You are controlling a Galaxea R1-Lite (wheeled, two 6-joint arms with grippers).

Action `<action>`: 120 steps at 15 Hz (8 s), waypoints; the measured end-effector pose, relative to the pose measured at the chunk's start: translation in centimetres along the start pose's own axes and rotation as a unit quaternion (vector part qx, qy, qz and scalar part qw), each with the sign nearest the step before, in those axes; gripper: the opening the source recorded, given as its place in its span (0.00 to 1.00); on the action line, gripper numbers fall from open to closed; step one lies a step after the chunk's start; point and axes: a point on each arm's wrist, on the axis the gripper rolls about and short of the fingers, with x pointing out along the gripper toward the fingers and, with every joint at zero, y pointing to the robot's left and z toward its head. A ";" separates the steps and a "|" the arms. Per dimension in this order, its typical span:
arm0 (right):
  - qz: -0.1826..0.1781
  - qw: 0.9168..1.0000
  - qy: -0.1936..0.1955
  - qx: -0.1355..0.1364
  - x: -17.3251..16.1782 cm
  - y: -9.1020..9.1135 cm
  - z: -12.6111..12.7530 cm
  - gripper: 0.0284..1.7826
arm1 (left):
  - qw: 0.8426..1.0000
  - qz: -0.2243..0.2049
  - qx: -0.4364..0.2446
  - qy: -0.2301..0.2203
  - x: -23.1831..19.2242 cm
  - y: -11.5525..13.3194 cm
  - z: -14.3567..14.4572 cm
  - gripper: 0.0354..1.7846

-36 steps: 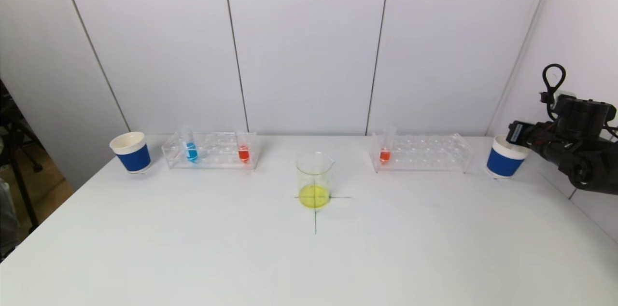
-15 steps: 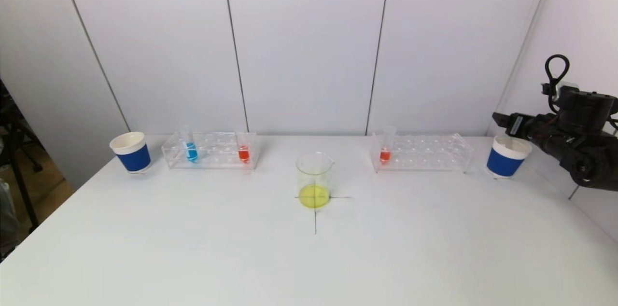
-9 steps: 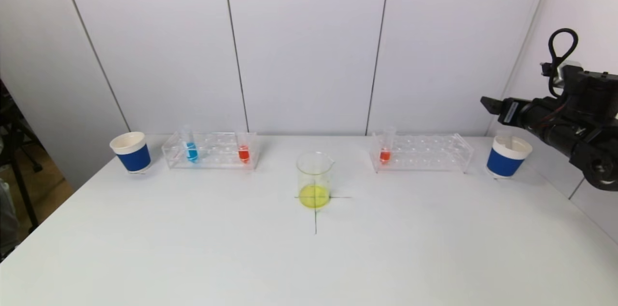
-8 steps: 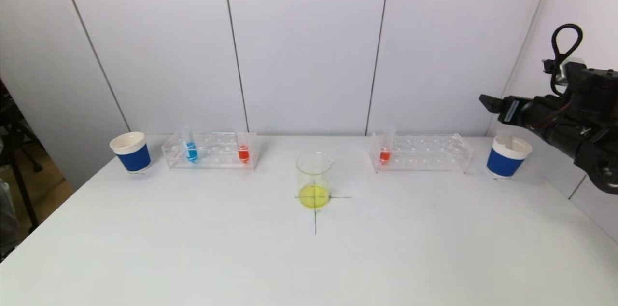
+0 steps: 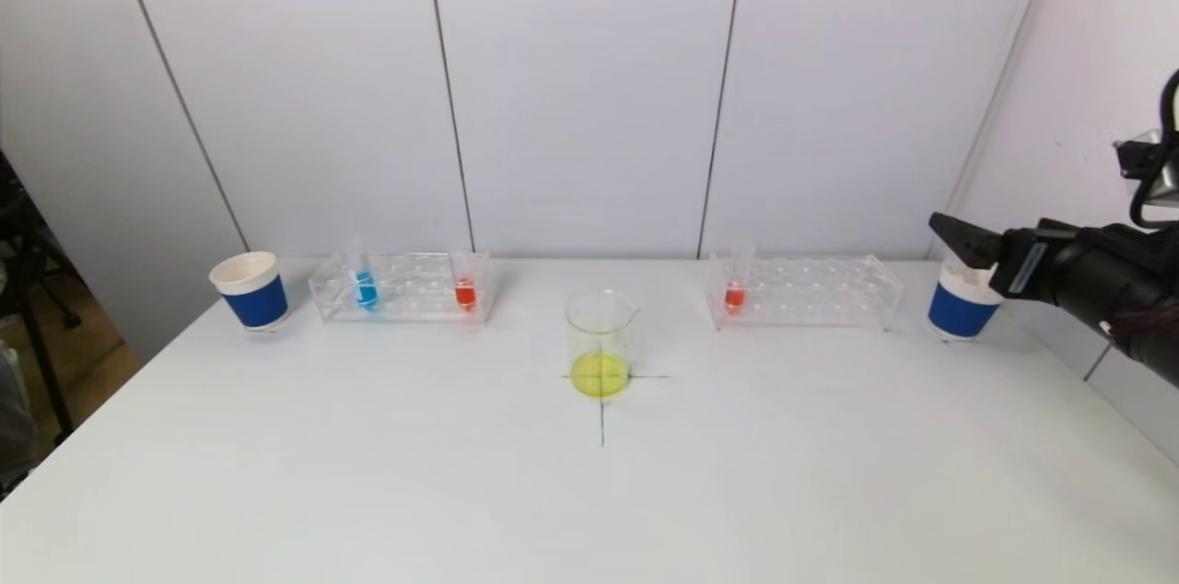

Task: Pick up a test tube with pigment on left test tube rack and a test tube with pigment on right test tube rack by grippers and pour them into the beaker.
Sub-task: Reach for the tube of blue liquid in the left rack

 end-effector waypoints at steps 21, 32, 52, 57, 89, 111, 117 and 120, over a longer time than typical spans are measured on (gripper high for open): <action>-0.020 0.996 -0.078 -0.022 -20.5 -1.5 -4.3 0.99 | 1.000 0.000 0.000 0.000 0.0 0.0 0.0 0.99; -0.019 0.984 -0.126 -0.120 -26.2 -2.1 -10.2 0.99 | 1.000 0.000 0.000 0.000 0.0 0.0 0.0 0.99; 0.015 0.997 -0.039 -0.070 -26.1 -2.2 -12.9 0.99 | 1.000 0.000 0.000 0.000 0.0 0.0 0.0 0.99; 0.015 0.997 -0.039 -0.070 -26.1 -2.2 -12.9 0.99 | 1.000 0.000 -0.001 0.000 0.0 0.0 0.0 0.99; 0.015 0.997 -0.039 -0.070 -26.0 -2.2 -12.9 0.99 | 1.000 -0.008 0.020 0.017 21.1 0.2 16.3 0.99; 0.015 0.997 -0.039 -0.070 -26.0 -2.2 -12.9 0.99 | 0.998 -0.048 0.016 0.022 38.9 4.2 2.5 0.99; 0.015 0.997 -0.039 -0.070 -26.0 -2.2 -12.9 0.99 | 0.998 -0.049 0.017 0.028 40.2 4.3 1.3 0.99; 0.015 0.997 -0.039 -0.070 -26.0 -2.2 -12.9 0.99 | 0.998 -0.050 0.017 0.028 40.6 4.3 1.1 0.99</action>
